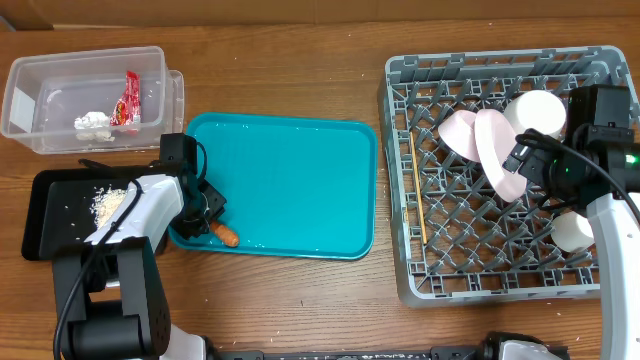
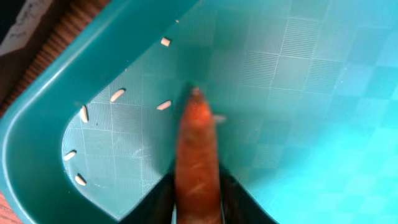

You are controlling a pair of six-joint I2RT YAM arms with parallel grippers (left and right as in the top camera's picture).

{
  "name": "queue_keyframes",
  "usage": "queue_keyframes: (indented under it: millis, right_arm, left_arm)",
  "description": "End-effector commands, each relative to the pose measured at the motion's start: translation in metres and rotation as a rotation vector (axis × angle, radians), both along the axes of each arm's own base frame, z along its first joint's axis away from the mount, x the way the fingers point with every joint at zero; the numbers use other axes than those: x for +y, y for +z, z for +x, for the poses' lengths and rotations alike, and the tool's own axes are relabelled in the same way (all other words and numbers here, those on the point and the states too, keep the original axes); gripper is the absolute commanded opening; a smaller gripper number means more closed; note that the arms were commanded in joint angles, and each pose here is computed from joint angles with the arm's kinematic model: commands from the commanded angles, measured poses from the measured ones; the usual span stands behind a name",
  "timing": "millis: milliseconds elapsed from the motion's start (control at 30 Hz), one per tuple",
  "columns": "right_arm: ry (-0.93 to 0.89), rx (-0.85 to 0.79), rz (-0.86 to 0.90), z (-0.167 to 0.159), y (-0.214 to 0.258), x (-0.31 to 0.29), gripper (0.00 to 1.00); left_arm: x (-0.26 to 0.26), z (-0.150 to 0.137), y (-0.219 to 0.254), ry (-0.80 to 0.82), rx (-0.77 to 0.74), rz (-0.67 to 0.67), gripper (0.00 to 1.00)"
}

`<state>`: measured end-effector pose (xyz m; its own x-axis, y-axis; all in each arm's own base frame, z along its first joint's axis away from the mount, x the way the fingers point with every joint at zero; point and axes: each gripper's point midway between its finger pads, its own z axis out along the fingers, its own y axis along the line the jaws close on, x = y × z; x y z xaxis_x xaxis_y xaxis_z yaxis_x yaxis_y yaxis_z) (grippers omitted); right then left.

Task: Sort waste into correct bins and load items into the dishwasher
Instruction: 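Lift the carrot left and drop it onto the black tray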

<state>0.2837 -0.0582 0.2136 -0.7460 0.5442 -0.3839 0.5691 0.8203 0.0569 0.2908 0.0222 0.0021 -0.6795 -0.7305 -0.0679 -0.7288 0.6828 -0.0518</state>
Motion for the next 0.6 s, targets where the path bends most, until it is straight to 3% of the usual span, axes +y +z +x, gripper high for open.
queue_keyframes:
  millis: [0, 167, 433, 567]
  right_arm:
    - [0.014, -0.003, 0.002, 0.001, 0.000, 0.001, 0.98]
    - [0.014, -0.003, 0.001, 0.001, 0.000, 0.001, 0.98]
    - [0.014, -0.003, 0.001, 0.001, 0.000, 0.001, 0.98]
    - [0.013, -0.002, -0.002, 0.001, 0.000, 0.000, 0.98]
  left_arm:
    - [-0.003, -0.004, -0.006, -0.017, 0.022, -0.004, 0.21]
    - [-0.007, 0.004, 0.001, -0.093, 0.004, -0.025, 0.04]
    - [-0.005, 0.028, 0.051, -0.171, -0.035, -0.010, 0.04]
    - [0.011, 0.034, 0.085, -0.158, -0.043, 0.063, 0.04]
